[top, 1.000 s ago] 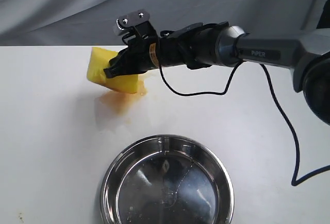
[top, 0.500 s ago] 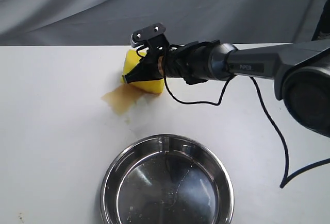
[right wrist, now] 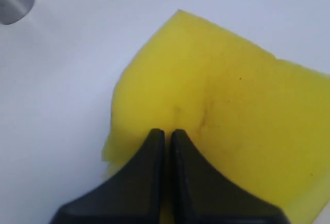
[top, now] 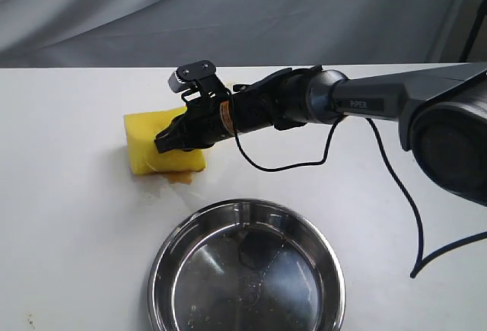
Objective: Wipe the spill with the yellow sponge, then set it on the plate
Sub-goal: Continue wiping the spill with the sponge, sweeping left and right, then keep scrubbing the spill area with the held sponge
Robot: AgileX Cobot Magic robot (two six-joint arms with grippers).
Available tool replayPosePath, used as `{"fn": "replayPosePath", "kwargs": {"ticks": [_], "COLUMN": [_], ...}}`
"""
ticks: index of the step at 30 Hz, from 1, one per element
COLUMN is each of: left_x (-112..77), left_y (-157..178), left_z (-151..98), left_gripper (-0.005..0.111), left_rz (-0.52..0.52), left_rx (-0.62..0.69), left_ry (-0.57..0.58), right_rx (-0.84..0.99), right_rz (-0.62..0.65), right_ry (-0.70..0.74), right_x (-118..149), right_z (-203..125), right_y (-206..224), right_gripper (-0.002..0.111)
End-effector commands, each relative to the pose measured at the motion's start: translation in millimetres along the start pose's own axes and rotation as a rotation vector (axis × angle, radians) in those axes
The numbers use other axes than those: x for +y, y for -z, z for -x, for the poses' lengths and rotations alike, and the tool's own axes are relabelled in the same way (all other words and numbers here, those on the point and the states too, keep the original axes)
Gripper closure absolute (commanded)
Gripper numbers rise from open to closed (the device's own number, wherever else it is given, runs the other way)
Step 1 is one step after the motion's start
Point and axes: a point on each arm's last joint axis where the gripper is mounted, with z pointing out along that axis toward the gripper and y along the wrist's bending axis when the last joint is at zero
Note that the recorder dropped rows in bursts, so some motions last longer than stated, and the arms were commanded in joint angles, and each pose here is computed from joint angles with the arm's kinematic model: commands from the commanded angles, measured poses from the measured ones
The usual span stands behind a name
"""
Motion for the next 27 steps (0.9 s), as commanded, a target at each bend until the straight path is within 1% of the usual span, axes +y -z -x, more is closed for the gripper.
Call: {"fn": "replayPosePath", "kwargs": {"ticks": [1, 7, 15, 20, 27], "left_x": [-0.5, -0.5, -0.5, -0.5, -0.5], "left_y": [0.0, 0.0, 0.0, 0.0, 0.0], "left_z": [-0.8, -0.8, -0.8, -0.8, -0.8], "left_gripper": [0.107, 0.107, 0.107, 0.107, 0.107], "left_rz": [-0.007, -0.007, -0.007, -0.007, -0.007], "left_rx": [-0.003, -0.003, -0.003, -0.003, -0.003], "left_ry": [0.008, 0.008, 0.008, 0.008, 0.008], "right_rx": [0.031, 0.027, -0.034, -0.1, -0.162], "right_rz": [0.12, 0.132, 0.097, -0.024, -0.282], "right_ry": [-0.016, -0.011, 0.052, 0.076, 0.074], "right_x": [10.0, 12.6, 21.5, 20.2, -1.5], "right_z": [-4.6, -1.5, 24.2, 45.1, 52.9], "right_y": [-0.8, 1.6, 19.4, 33.9, 39.8], "right_gripper": [0.107, 0.107, 0.107, 0.107, 0.107]}}
